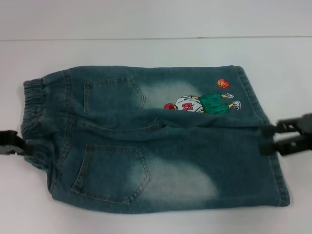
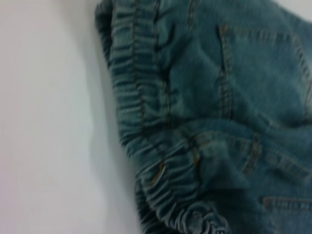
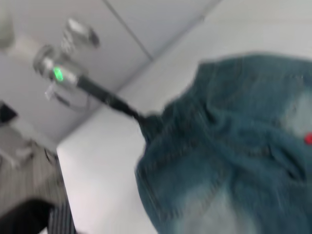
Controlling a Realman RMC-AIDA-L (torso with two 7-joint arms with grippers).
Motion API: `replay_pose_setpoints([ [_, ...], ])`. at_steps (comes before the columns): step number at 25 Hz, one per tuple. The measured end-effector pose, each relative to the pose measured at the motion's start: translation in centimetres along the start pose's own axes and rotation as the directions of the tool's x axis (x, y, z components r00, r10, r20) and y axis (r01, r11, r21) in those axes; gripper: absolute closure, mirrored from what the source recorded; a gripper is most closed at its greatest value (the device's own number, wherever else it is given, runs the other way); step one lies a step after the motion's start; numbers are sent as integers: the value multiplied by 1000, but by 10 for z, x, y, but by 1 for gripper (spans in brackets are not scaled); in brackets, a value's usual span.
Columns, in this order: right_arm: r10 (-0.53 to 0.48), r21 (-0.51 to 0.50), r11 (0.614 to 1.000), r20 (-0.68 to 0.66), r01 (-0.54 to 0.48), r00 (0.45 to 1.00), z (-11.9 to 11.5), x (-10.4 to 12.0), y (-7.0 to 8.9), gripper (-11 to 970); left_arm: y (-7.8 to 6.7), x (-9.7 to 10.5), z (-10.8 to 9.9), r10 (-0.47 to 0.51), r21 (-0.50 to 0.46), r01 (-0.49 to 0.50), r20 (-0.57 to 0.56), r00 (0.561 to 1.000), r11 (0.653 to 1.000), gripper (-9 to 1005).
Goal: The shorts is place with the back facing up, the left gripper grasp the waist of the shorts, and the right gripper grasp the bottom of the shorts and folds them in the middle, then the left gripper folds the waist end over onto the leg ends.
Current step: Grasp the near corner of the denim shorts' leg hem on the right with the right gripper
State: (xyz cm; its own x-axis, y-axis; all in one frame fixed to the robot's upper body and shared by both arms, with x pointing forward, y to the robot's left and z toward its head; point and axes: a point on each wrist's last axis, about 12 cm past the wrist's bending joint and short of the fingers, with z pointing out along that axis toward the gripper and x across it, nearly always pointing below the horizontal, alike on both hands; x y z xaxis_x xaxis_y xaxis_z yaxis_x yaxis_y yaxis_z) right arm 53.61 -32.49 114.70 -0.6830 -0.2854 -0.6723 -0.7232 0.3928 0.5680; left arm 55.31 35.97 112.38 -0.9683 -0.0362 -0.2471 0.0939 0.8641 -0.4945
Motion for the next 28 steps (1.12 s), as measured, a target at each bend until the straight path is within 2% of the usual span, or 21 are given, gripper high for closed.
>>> replay_pose_setpoints([
  [7, 46, 93, 995, -257, -22, 965, -8, 2, -3, 12, -3, -3, -1, 8, 15, -9, 26, 1000, 1000, 950],
  [15, 106, 139, 989, -421, -51, 901, 0, 9, -6, 13, -8, -7, -1, 16, 23, -17, 38, 999, 1000, 950],
  [22, 125, 152, 987, -502, -55, 856, 6, 17, -8, 12, -9, -7, 1, 17, 27, -18, 38, 999, 999, 949],
  [28, 133, 157, 986, -520, -59, 844, 13, 16, -10, 12, -9, -7, 1, 18, 26, -19, 41, 999, 999, 949],
])
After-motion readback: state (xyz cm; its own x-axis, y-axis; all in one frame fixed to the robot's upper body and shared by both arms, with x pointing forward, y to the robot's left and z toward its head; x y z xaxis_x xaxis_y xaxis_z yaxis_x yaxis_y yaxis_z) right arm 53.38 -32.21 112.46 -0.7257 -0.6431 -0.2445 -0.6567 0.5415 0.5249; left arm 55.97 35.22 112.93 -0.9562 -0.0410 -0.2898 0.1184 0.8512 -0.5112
